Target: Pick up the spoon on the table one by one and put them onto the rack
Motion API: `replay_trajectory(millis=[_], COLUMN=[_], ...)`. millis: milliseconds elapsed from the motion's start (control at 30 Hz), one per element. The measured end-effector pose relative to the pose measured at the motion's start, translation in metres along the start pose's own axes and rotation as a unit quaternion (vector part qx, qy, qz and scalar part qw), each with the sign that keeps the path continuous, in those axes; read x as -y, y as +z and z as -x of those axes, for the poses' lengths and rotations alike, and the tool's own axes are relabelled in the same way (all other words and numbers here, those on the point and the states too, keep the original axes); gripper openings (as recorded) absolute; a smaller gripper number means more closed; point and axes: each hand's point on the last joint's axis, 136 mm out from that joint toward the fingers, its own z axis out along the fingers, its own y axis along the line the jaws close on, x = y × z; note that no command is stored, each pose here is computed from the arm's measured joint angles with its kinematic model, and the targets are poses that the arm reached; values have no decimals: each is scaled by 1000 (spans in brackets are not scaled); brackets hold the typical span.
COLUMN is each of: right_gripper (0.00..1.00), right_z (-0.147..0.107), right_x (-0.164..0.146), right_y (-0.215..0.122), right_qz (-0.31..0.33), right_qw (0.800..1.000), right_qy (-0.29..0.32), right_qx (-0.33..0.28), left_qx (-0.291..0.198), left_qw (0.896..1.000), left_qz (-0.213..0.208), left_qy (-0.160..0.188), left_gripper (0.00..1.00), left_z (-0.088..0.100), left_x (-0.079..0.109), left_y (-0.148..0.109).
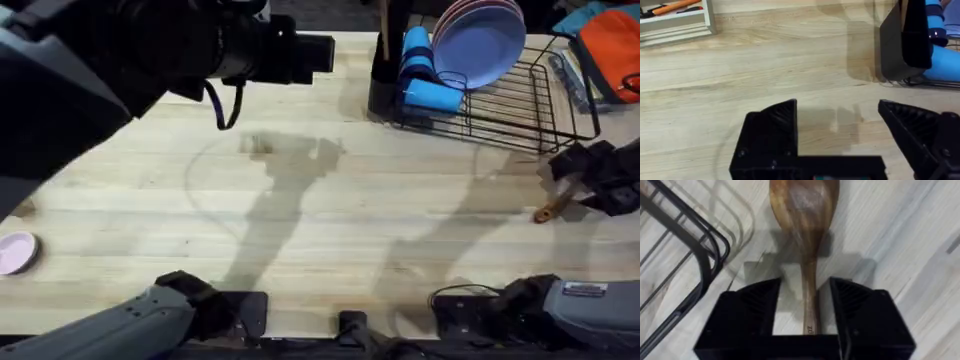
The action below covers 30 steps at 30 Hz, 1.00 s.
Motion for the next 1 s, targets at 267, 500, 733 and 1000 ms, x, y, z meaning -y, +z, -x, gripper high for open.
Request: replay_trajectory(millis=[267, 500, 733, 1000], right_gripper=[120, 46, 36, 34], right_z=[-3, -3, -5, -22], right_x=[6, 7, 8, 20], right_y=[-1, -2, -5, -20], right_qz=[-16, -17, -17, -31], right_qw=[1000, 1000, 1000, 999], right_qy=[-12, -11, -11, -14], right_qx=[-7, -8, -10, -16], left_qx=[0, 0, 0, 0], left_qw=[1000, 1000, 1000, 1000], left_qz=[0, 0, 0, 0], left_qy=[0, 0, 0, 0], left_gripper=[993, 994, 994, 993], left_z=[0, 0, 0, 0], left_x=[0, 0, 0, 0], left_y=[0, 0, 0, 0])
